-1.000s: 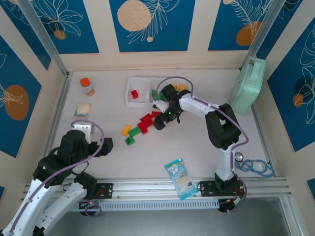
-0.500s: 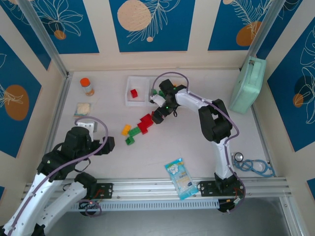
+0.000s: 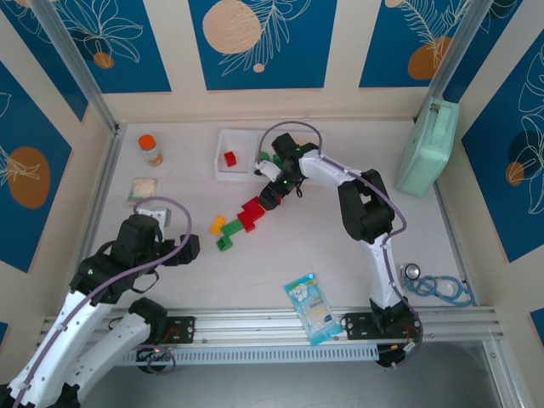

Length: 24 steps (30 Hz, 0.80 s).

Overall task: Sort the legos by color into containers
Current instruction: Pick up the lego from the center of the table.

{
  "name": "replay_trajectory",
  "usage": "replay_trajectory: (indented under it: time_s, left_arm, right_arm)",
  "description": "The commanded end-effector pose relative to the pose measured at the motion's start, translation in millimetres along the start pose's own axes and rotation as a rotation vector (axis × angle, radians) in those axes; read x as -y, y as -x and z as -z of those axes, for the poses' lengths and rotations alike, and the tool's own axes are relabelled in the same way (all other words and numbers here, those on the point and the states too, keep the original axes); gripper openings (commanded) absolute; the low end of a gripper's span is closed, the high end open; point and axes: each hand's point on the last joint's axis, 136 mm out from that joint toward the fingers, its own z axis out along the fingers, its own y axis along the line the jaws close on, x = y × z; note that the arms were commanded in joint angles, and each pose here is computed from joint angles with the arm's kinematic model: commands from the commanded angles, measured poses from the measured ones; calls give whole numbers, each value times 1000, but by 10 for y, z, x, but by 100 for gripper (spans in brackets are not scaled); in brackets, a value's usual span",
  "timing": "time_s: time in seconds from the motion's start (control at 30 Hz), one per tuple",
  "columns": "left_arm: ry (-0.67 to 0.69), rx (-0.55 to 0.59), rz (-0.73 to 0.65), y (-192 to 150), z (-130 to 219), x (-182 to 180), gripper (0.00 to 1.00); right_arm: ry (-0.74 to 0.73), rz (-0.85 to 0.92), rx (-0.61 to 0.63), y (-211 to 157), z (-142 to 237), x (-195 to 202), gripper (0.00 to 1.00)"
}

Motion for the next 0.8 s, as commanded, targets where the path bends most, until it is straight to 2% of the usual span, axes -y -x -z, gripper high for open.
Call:
replay_trajectory:
  time_s: [0.0,0.43,0.57,0.77]
  left_arm:
    - [-1,1,-2,8,-8,-9,99]
    - [0,-13,-3,3,-31,-3,99]
    - [-3,-11,-3,4,-25,0,99]
    - [-8,-5,-2,5,-15,1,99]
  right_arm:
    - [67,-32,-35,-111,-80,-94,86]
    - [90,-168,-112,-428,13,-118,73]
    - [34,-167,-89,-428,21,-95,71]
    - [-107,-39,-99,-370,-122,-9,69]
